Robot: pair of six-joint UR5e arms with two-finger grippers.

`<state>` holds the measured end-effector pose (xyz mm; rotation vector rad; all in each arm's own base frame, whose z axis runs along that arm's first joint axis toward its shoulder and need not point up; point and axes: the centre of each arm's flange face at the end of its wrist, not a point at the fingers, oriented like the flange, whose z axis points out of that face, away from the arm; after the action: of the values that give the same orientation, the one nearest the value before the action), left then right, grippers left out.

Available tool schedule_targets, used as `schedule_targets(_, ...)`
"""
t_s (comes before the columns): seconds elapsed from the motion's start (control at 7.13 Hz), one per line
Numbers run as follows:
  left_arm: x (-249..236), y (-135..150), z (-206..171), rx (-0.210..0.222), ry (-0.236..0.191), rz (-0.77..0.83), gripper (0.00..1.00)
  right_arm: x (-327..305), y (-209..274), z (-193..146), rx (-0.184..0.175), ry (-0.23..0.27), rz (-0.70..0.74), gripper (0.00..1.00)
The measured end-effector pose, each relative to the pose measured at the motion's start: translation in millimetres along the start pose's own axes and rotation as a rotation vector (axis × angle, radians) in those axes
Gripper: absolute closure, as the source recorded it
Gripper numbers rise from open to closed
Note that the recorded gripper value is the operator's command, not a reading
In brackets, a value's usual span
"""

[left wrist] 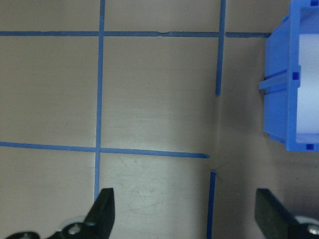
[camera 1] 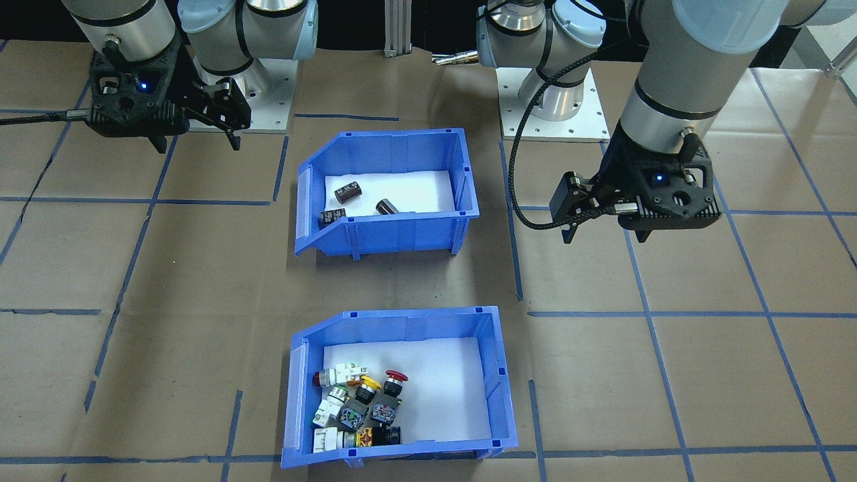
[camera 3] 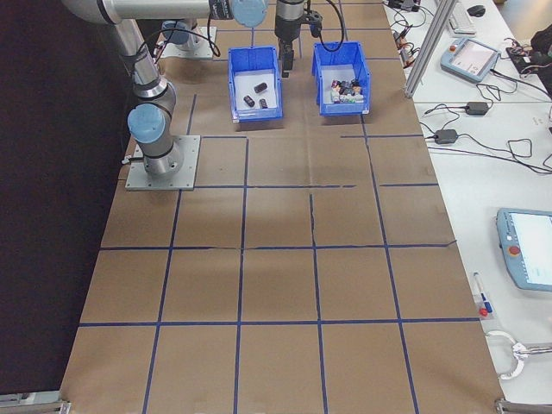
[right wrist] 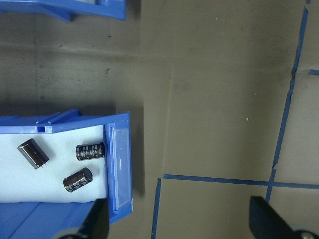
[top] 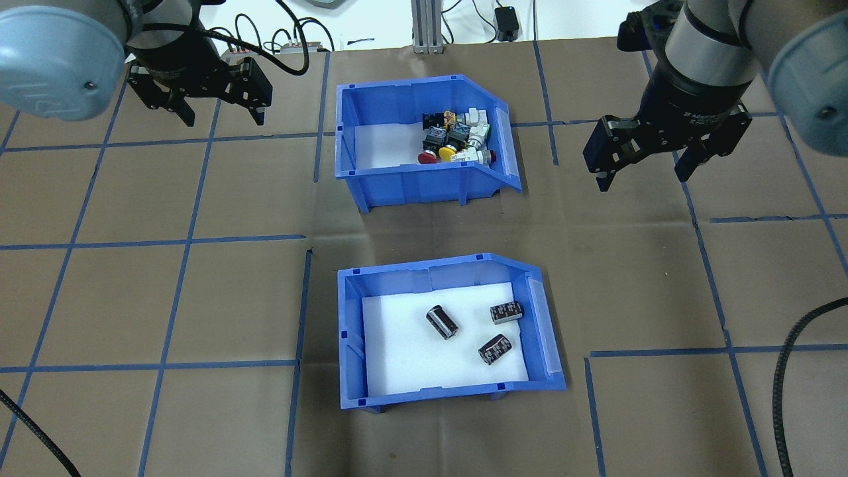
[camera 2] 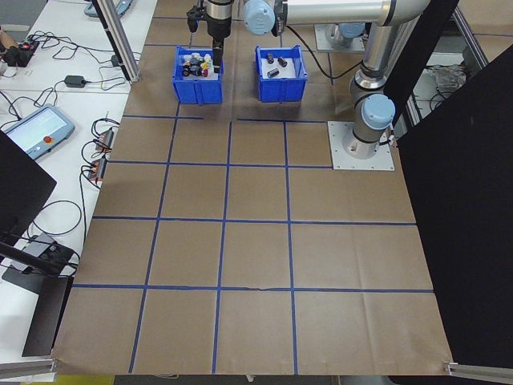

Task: Place battery box in front

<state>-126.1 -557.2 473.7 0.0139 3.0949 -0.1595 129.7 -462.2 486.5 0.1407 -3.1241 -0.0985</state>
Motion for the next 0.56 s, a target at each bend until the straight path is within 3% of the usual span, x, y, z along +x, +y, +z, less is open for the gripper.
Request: schedule_targets(0.56,6.2,5.7,1.0,-0.013,-0.002,0.016,0.0,0.0,-0.7,0.3,0.001,0.0,0.0,0.0)
